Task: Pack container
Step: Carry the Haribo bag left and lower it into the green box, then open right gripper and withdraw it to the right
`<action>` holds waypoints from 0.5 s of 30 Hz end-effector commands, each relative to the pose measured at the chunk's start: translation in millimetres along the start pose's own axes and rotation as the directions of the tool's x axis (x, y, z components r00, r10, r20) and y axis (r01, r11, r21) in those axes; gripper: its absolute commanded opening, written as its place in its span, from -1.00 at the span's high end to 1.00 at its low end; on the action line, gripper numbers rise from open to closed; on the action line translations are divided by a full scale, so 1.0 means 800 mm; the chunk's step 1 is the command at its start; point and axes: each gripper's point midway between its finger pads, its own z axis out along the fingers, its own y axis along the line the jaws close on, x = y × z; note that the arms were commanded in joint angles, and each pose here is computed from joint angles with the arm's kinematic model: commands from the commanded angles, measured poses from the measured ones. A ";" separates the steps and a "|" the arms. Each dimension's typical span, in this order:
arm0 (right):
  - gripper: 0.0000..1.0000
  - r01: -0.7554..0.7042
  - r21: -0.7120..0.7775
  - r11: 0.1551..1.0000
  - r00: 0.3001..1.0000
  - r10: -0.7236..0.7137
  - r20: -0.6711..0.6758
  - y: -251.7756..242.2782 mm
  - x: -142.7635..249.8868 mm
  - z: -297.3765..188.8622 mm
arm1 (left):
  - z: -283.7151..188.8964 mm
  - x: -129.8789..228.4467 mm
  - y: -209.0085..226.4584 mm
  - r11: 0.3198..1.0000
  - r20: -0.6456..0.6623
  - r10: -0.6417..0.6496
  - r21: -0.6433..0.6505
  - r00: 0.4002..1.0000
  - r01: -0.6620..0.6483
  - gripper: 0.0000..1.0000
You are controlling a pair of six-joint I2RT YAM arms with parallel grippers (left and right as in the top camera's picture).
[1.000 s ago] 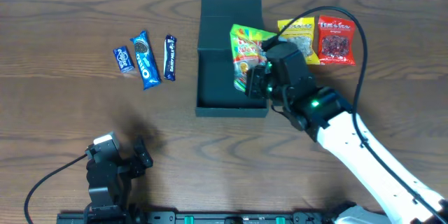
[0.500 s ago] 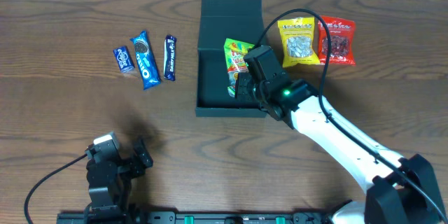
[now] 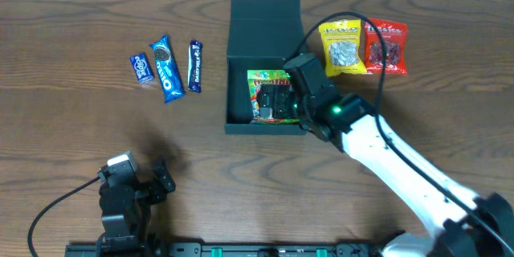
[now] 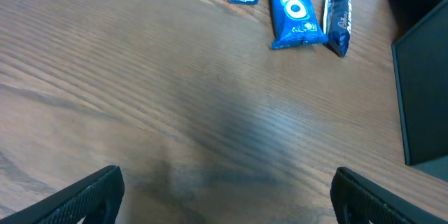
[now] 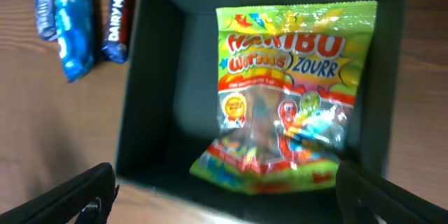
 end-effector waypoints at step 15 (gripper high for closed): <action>-0.99 0.078 0.058 0.995 0.990 -0.071 -0.119 -0.042 0.084 -0.175 | 0.002 0.004 0.001 1.000 -0.004 -0.001 -0.003 1.000 0.001 -0.90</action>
